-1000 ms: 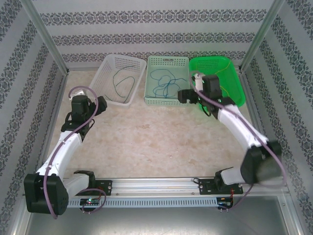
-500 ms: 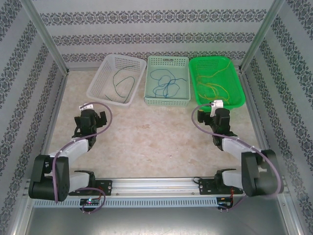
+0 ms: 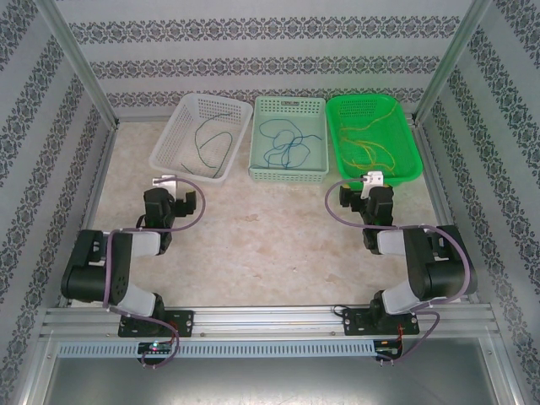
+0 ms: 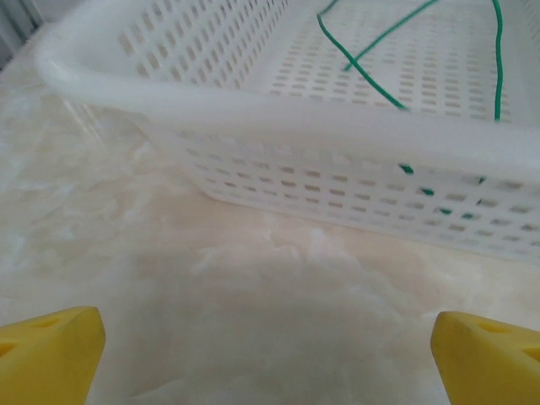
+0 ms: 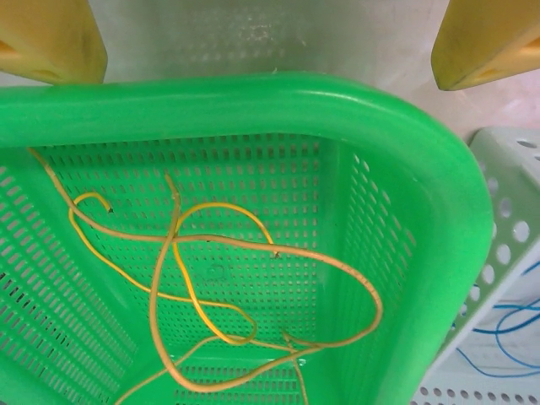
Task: Untangle the cables
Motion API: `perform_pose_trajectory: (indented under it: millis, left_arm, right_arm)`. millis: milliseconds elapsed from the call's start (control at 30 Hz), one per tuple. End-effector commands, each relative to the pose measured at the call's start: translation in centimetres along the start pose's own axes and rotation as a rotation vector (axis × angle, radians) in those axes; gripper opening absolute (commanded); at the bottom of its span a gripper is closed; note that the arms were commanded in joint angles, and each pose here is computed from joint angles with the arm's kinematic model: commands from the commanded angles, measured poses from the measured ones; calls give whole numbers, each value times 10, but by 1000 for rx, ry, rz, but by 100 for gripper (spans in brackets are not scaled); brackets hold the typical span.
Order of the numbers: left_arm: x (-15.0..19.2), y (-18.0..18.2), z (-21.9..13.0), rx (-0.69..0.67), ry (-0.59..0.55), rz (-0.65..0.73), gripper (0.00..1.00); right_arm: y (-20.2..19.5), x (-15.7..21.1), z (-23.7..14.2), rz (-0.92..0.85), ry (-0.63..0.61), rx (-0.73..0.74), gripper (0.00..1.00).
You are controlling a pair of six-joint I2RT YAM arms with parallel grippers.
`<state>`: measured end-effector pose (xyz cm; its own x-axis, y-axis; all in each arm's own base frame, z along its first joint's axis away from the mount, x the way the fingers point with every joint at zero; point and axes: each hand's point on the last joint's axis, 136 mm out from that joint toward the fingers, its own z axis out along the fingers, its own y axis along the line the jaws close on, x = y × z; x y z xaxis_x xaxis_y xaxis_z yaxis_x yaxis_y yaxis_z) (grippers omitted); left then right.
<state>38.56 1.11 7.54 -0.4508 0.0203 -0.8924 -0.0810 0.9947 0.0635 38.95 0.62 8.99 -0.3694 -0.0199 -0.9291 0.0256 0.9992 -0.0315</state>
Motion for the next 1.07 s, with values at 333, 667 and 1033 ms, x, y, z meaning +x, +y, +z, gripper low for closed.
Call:
perform_pose_trajectory:
  millis: [333,667,1033]
  left_arm:
    - [-13,1,7,8,-71,-27,100]
    - [-13,1,7,9,-72,-27,100]
    - [-13,1,7,8,-72,-27,100]
  right_arm:
    - [-2,-17,1,30,-61,-32,98]
    - [-4,-18,1,32,-62,-15,98]
    - [-4,-18,1,31,-62,-15,98]
